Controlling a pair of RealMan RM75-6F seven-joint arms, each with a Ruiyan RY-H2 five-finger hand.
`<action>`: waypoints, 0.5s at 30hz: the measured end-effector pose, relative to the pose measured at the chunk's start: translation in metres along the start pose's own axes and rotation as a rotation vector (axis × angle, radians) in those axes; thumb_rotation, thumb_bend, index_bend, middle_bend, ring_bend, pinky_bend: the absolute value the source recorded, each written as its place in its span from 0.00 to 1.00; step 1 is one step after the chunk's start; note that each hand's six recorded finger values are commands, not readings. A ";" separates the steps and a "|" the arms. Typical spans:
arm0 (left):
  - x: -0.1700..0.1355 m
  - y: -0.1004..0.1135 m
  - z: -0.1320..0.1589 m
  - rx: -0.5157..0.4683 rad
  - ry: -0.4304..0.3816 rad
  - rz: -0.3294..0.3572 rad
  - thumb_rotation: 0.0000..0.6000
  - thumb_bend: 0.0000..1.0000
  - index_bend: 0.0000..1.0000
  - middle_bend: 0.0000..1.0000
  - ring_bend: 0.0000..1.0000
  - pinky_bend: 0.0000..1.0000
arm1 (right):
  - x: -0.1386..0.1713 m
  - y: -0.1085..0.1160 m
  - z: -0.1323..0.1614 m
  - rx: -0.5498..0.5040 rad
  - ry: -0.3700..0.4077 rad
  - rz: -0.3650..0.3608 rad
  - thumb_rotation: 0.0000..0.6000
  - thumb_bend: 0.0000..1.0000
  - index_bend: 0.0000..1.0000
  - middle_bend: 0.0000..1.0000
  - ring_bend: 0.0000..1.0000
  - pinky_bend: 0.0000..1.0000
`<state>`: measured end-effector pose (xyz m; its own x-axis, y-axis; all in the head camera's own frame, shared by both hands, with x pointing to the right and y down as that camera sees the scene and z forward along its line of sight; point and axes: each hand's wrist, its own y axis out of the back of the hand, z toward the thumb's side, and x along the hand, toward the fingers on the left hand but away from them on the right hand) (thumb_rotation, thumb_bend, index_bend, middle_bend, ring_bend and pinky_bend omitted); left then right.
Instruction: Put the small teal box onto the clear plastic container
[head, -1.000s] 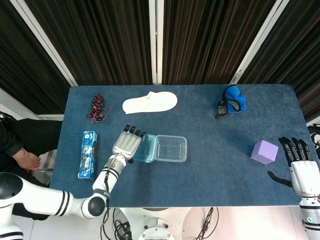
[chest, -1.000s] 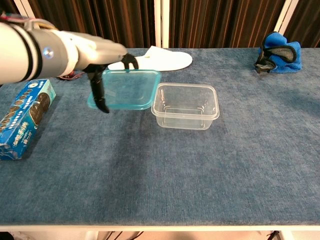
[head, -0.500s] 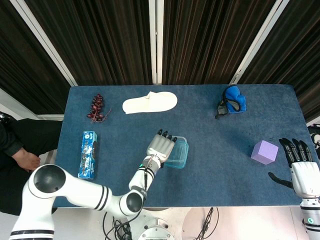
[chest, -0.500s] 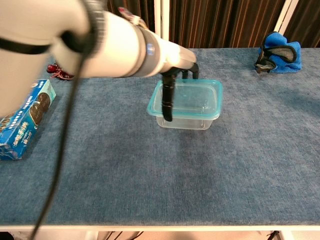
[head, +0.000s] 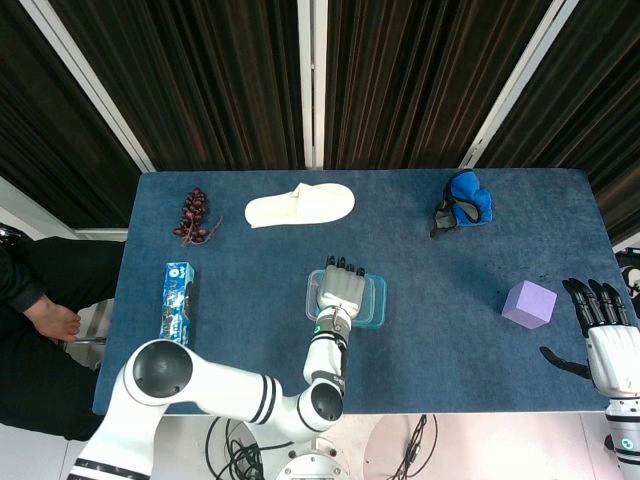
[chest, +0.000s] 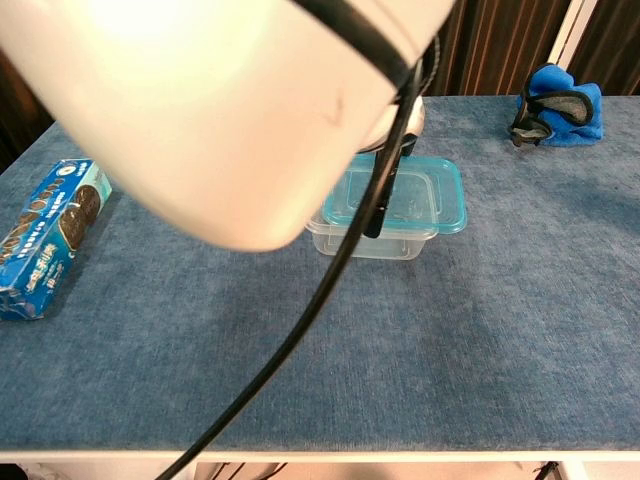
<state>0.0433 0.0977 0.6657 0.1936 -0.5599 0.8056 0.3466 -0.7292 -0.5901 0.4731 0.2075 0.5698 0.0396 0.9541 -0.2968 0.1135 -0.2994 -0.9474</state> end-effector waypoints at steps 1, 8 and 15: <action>0.000 0.000 0.000 0.001 0.006 -0.005 1.00 0.00 0.30 0.20 0.03 0.10 | 0.000 0.000 0.000 -0.002 -0.001 0.000 1.00 0.02 0.00 0.09 0.00 0.02; 0.007 -0.002 -0.004 -0.016 0.056 -0.032 1.00 0.00 0.30 0.20 0.03 0.11 | 0.001 0.001 -0.001 -0.002 0.000 -0.003 1.00 0.02 0.00 0.09 0.00 0.02; 0.011 -0.005 -0.006 -0.022 0.076 -0.044 1.00 0.00 0.30 0.20 0.03 0.12 | 0.003 0.003 -0.001 -0.001 0.000 -0.007 1.00 0.02 0.00 0.09 0.00 0.02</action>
<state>0.0382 0.0928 0.6774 0.1083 -0.5547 0.8250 0.3325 -0.7619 -0.5559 0.4742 0.2092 0.5666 0.0388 0.9562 -0.2902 0.1152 -0.2928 -0.9492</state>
